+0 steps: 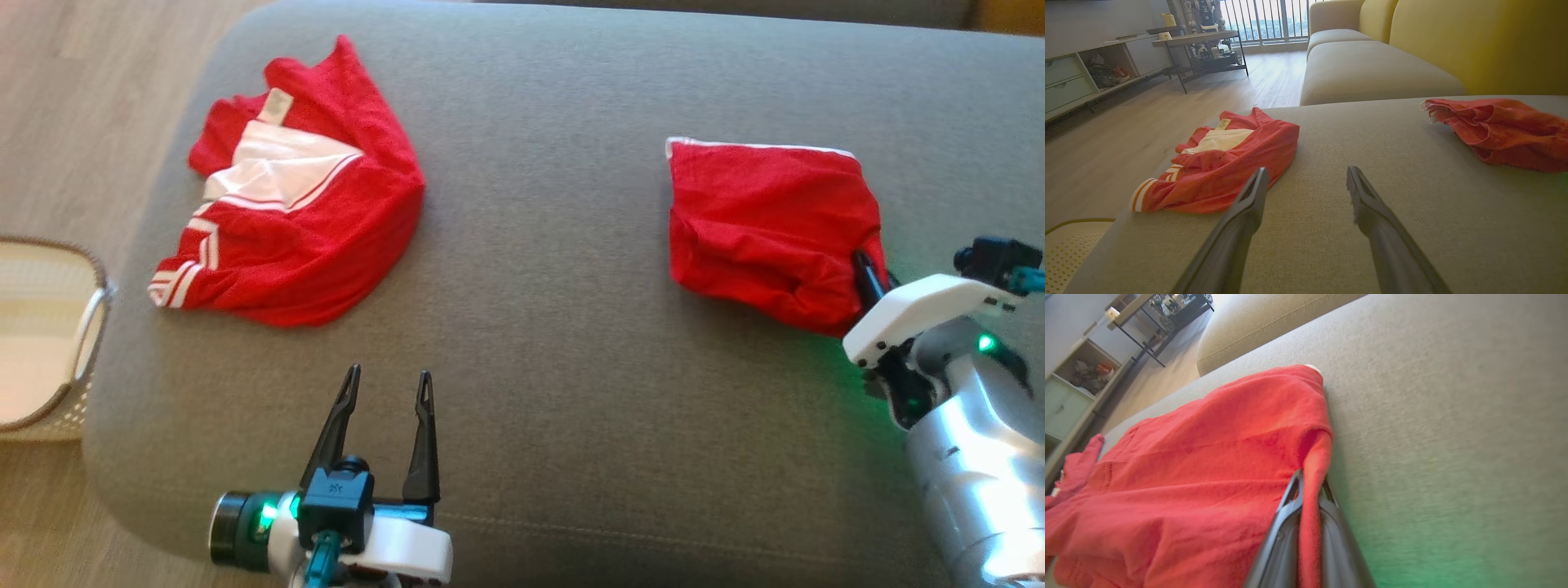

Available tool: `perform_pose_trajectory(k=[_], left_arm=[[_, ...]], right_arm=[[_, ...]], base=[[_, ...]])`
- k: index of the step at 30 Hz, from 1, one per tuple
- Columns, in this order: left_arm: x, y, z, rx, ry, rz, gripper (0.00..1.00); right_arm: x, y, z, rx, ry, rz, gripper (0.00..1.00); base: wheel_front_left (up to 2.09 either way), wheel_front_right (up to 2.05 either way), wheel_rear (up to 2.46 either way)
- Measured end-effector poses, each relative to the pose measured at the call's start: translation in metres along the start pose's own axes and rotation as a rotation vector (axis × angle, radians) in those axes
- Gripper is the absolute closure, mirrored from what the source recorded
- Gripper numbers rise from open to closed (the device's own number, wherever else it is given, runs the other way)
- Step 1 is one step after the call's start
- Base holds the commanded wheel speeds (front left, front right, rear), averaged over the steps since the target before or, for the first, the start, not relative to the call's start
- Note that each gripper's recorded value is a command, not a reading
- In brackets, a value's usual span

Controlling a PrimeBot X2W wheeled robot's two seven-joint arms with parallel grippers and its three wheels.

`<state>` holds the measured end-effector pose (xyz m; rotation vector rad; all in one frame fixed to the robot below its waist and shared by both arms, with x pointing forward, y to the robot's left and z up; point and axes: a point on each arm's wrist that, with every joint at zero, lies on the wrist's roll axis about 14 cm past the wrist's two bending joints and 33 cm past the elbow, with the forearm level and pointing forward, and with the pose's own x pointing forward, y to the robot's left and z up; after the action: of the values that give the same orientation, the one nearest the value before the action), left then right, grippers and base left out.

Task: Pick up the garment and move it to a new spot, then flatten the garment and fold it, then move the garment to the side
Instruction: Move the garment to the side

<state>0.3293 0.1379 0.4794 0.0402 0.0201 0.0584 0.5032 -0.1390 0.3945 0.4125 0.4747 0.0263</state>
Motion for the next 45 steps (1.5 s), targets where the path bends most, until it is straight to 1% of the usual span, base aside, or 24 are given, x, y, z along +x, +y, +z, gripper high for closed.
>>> perform_pose_trajectory(k=[3,8,12,16,21,25,27,28,32,33,34,35,39,42,44,45], left_arm=[[0.004,-0.008,0.001,-0.004,-0.004,-0.029,0.0],[0.012,-0.026,0.0,-0.008,-0.008,-0.094,0.0],[0.021,-0.044,0.004,-0.005,-0.027,-0.158,0.0],[0.033,-0.06,0.009,0.0,-0.052,-0.217,0.0],[0.043,-0.074,0.003,0.006,-0.045,-0.273,0.0],[0.05,-0.083,-0.004,0.008,-0.031,-0.307,0.0],[0.053,-0.087,-0.007,0.008,-0.03,-0.323,0.0],[0.055,-0.089,-0.008,0.01,-0.027,-0.332,0.0],[0.06,-0.097,-0.011,0.009,-0.027,-0.359,0.0],[0.061,-0.099,-0.012,0.007,-0.026,-0.365,0.0],[0.062,-0.102,-0.013,0.005,-0.025,-0.371,0.0],[0.064,-0.104,-0.012,0.004,-0.027,-0.375,0.0],[0.068,-0.105,-0.01,0.002,-0.039,-0.378,0.0],[0.067,-0.103,-0.007,0.005,-0.047,-0.371,0.0],[0.066,-0.101,-0.003,0.008,-0.057,-0.358,0.0],[0.065,-0.098,0.003,0.01,-0.07,-0.344,0.0]], right_arm=[[-0.006,-0.015,0.016,-0.111,-0.028,-0.007,1.0],[-0.023,-0.054,0.052,-0.224,-0.102,-0.059,1.0],[-0.043,-0.096,0.081,-0.281,-0.156,-0.134,1.0],[-0.06,-0.121,0.101,-0.346,-0.2,-0.175,1.0],[-0.075,-0.152,0.124,-0.411,-0.239,-0.238,1.0],[-0.084,-0.17,0.15,-0.472,-0.292,-0.288,1.0],[-0.089,-0.179,0.162,-0.482,-0.318,-0.319,1.0],[-0.089,-0.18,0.163,-0.518,-0.306,-0.322,1.0],[-0.089,-0.187,0.164,-0.512,-0.301,-0.345,1.0],[-0.089,-0.189,0.163,-0.518,-0.294,-0.353,0.85],[-0.089,-0.193,0.163,-0.511,-0.292,-0.365,0.13],[-0.09,-0.197,0.164,-0.506,-0.294,-0.38,0.0],[-0.097,-0.207,0.175,-0.559,-0.322,-0.423,0.0],[-0.106,-0.207,0.197,-0.639,-0.377,-0.455,0.0],[-0.109,-0.192,0.217,-0.668,-0.454,-0.451,0.0],[-0.106,-0.16,0.224,-0.663,-0.54,-0.399,0.0]], base=[[0.0,0.0,0.0],[0.0,0.0,0.0],[0.0,0.0,0.0],[0.0,0.0,0.0],[0.0,0.0,0.0],[0.0,0.0,0.0],[0.0,0.0,0.0],[0.0,0.0,0.0],[0.0,0.0,0.0],[0.0,0.0,0.0],[0.0,0.0,0.0],[0.0,0.0,0.0],[0.0,0.0,0.0],[0.0,0.0,0.0],[0.0,0.0,0.0],[0.0,0.0,0.0]])
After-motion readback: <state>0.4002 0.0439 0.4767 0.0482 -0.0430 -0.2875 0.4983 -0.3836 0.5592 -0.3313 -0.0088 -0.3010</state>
